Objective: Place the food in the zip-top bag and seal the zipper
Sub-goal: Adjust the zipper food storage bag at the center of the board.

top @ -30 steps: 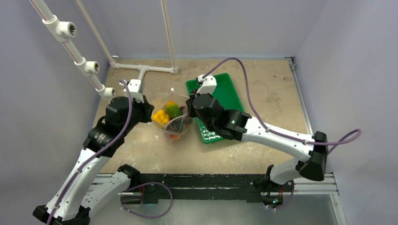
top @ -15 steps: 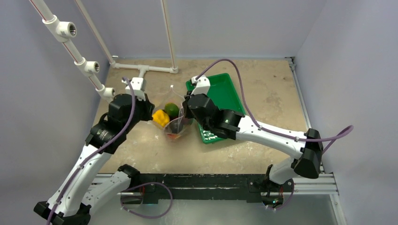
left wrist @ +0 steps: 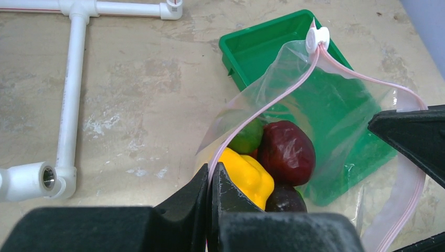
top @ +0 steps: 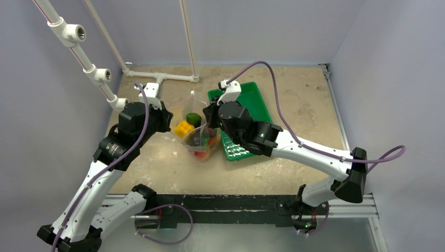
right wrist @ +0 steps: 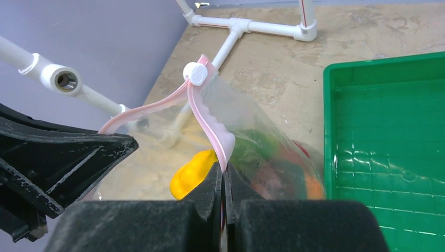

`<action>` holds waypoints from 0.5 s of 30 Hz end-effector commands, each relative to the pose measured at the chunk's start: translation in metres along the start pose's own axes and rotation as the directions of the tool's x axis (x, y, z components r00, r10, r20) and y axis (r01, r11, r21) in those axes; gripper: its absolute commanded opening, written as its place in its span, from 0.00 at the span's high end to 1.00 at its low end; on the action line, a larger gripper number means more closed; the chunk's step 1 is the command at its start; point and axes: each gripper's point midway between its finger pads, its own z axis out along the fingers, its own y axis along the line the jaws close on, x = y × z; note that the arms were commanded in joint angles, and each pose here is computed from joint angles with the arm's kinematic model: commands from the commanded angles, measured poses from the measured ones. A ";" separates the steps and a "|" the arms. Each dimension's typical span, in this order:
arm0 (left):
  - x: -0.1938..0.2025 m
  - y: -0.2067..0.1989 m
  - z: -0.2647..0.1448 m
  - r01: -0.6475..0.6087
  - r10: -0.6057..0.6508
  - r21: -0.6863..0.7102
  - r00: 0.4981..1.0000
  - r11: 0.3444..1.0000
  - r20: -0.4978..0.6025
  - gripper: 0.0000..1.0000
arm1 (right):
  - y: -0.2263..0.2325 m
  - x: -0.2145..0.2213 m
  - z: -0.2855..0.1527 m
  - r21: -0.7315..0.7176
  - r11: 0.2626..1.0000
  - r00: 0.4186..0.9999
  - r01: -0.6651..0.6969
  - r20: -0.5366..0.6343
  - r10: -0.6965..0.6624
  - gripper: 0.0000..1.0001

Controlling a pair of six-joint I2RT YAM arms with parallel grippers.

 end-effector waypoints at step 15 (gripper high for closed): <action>-0.050 -0.029 -0.005 -0.064 0.049 0.126 0.991 0.990 0.121 1.00 | 0.048 -0.008 -0.027 -0.265 0.960 0.996 -0.088 -0.007 0.089 1.00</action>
